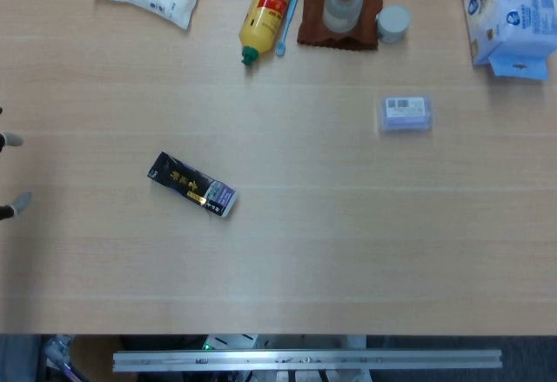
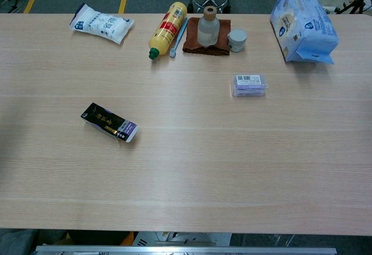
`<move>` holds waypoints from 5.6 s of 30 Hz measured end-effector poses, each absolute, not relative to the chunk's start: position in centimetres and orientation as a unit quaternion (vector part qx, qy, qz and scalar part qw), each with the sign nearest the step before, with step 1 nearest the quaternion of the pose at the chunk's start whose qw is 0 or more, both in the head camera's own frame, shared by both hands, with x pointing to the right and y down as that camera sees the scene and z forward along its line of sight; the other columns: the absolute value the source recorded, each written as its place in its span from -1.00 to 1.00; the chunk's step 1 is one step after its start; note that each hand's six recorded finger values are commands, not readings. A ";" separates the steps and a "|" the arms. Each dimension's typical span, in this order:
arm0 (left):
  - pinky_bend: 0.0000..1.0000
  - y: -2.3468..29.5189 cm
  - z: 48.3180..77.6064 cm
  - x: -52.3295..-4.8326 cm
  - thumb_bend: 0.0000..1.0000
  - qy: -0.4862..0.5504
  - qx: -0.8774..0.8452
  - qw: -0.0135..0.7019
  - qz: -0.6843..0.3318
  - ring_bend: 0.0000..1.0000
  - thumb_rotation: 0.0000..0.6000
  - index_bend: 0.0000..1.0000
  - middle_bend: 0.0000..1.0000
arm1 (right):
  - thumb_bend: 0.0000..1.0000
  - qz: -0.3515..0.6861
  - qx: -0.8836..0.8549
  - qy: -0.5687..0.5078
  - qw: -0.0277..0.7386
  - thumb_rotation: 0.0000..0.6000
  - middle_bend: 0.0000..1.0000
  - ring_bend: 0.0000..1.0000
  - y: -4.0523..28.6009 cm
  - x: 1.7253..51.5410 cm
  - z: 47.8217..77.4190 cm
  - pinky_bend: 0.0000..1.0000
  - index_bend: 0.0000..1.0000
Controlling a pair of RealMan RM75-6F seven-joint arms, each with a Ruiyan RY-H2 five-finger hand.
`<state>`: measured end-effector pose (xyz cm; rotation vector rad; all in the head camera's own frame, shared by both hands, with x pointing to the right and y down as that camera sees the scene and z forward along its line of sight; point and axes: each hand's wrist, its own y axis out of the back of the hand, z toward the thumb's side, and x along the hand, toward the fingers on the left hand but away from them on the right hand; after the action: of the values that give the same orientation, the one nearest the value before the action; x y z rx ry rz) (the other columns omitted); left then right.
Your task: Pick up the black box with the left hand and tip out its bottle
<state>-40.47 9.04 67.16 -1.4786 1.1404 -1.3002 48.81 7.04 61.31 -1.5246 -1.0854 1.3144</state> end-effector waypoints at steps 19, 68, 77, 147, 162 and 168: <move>-0.32 9.3 67.0 -39.5 -0.94 0.437 -0.595 0.435 -0.516 -0.70 1.00 -0.28 -0.63 | -0.59 0.495 -0.603 -0.444 0.440 1.00 -0.82 -0.94 6.6 48.2 59.9 -0.68 -0.79; -0.82 4.8 76.2 -29.6 -0.94 0.154 -0.650 0.496 -0.555 -1.00 1.00 -0.49 -1.00 | -0.59 0.477 -0.596 -0.448 0.466 1.00 -0.81 -0.94 0.6 46.7 57.5 -0.68 -0.79; -0.82 4.8 76.5 -27.1 -0.94 0.131 -0.652 0.527 -0.530 -1.00 1.00 -0.50 -1.00 | -0.59 0.478 -0.599 -0.447 0.461 1.00 -0.81 -0.94 0.6 46.7 58.0 -0.68 -0.79; -0.81 2.9 79.1 -24.4 -0.94 0.121 -0.651 0.535 -0.525 -1.00 1.00 -0.13 -1.00 | -0.59 0.494 -0.603 -0.452 0.434 1.00 -0.81 -0.94 1.5 48.1 59.5 -0.68 -0.79; -0.81 3.1 78.2 -25.2 -0.94 0.125 -0.632 0.554 -0.528 -1.00 1.00 0.17 -1.00 | -0.59 0.492 -0.602 -0.457 0.432 1.00 -0.81 -0.94 1.7 48.4 59.3 -0.68 -0.79; -0.81 3.3 77.3 -25.5 -0.94 0.117 -0.611 0.575 -0.532 -1.00 1.00 0.20 -1.00 | -0.59 0.490 -0.603 -0.458 0.432 1.00 -0.81 -0.94 1.7 48.3 59.3 -0.68 -0.79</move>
<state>-25.51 3.26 77.33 -1.4303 0.2748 -1.2461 48.35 1.70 59.29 -1.5033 -1.1410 1.2205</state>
